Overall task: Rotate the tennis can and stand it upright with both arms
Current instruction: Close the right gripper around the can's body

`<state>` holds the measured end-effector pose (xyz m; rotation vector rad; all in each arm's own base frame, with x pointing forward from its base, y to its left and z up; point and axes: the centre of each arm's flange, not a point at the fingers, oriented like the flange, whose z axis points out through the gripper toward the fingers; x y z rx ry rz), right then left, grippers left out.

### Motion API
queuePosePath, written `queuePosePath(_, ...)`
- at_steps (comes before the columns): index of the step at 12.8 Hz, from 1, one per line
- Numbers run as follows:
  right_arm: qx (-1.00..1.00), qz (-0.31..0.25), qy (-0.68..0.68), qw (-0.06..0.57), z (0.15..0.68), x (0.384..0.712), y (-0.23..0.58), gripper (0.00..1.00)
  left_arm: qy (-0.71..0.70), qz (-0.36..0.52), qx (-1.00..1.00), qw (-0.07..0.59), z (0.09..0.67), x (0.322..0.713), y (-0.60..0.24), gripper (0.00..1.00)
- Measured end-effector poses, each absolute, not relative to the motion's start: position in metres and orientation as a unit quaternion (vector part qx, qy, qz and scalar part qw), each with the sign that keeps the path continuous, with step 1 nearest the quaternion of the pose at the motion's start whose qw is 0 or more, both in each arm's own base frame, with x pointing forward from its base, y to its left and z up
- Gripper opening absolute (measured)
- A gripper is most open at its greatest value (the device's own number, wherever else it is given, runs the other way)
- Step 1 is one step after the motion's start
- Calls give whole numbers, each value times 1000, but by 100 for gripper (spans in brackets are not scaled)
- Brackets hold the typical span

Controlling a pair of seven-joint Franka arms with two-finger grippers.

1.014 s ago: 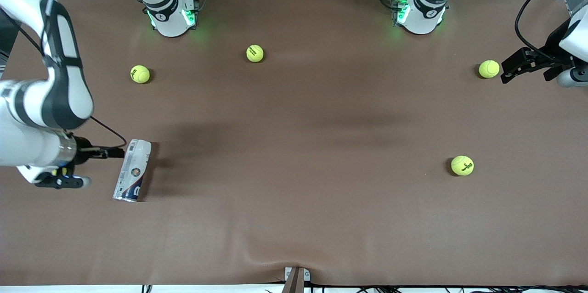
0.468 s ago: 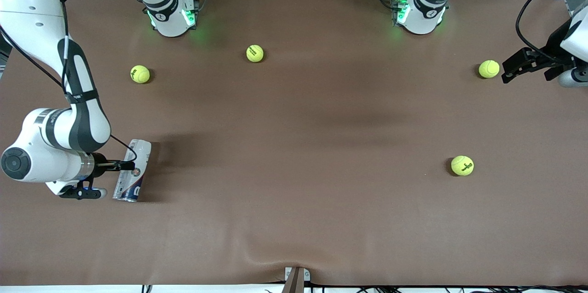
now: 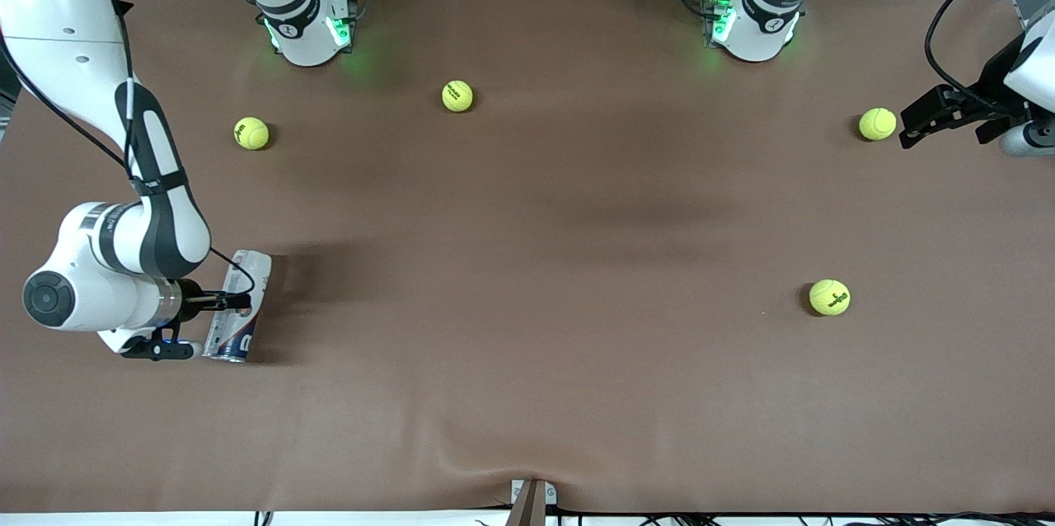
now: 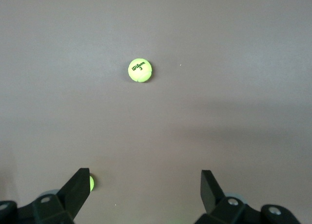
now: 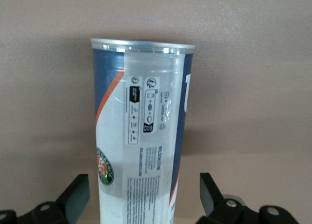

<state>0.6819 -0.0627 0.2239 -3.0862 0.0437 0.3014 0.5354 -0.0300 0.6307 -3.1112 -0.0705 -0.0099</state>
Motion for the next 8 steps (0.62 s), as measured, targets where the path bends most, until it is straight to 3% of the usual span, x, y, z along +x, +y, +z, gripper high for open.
queuePosePath(8, -994, 105, 13, 22, 197, 680, -61, 100, -23, 0, -1000, 15, 629, 536, -30, 100)
